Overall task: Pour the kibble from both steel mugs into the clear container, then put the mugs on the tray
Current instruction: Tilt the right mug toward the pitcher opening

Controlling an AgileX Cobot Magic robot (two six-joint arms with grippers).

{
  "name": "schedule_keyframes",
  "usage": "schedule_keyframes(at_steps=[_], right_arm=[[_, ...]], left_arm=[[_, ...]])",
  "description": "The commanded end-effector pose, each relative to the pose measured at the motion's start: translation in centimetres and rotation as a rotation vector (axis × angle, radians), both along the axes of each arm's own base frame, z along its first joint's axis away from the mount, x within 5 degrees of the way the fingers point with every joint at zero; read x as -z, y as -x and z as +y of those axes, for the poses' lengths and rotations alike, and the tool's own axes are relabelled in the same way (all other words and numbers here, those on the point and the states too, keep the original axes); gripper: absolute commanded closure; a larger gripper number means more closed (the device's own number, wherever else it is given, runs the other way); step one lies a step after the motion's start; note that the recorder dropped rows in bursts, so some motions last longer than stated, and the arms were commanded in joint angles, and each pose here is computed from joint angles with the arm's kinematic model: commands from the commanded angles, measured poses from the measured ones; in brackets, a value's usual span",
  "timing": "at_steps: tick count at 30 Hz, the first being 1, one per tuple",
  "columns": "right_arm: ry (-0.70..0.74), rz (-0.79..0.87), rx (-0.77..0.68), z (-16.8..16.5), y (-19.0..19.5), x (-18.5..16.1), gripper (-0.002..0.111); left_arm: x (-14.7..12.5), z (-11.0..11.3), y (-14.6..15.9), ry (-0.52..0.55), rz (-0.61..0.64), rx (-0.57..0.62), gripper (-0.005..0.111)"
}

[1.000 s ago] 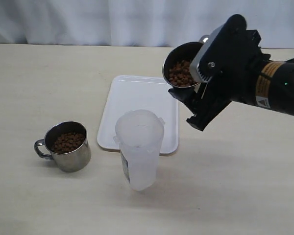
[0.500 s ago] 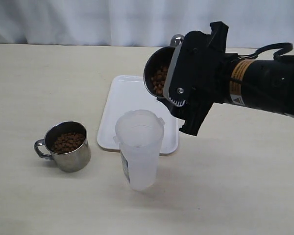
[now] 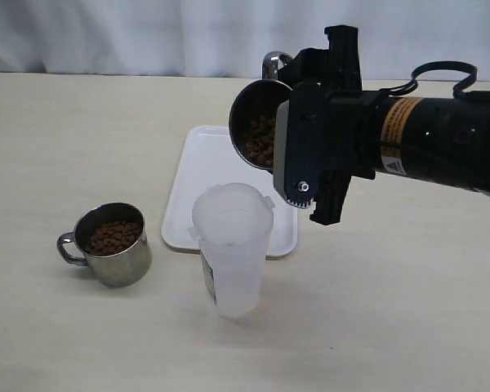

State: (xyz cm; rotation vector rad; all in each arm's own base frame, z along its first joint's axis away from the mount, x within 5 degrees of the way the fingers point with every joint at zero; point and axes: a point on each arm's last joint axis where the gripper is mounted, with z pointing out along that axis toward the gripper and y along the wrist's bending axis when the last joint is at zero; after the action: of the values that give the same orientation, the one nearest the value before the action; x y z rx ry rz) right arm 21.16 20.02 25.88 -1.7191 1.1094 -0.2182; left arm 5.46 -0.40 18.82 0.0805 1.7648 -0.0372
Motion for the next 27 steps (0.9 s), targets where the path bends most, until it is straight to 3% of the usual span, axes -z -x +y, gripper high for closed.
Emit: schedule_keyframes(at_steps=[1,14,27], right_arm=[[0.008,-0.055,-0.05,0.3,0.1,-0.6,0.104],[0.008,-0.039,-0.076,0.3,0.6,0.3,0.104],[0.131,-0.144,-0.179,0.9,1.5,0.6,0.104]], left_arm=[[0.0,0.0,0.0,-0.003,-0.005,-0.002,0.107],[0.0,0.0,0.0,-0.003,-0.005,-0.002,0.107],[0.0,0.0,0.0,-0.003,-0.005,-0.002,0.107]])
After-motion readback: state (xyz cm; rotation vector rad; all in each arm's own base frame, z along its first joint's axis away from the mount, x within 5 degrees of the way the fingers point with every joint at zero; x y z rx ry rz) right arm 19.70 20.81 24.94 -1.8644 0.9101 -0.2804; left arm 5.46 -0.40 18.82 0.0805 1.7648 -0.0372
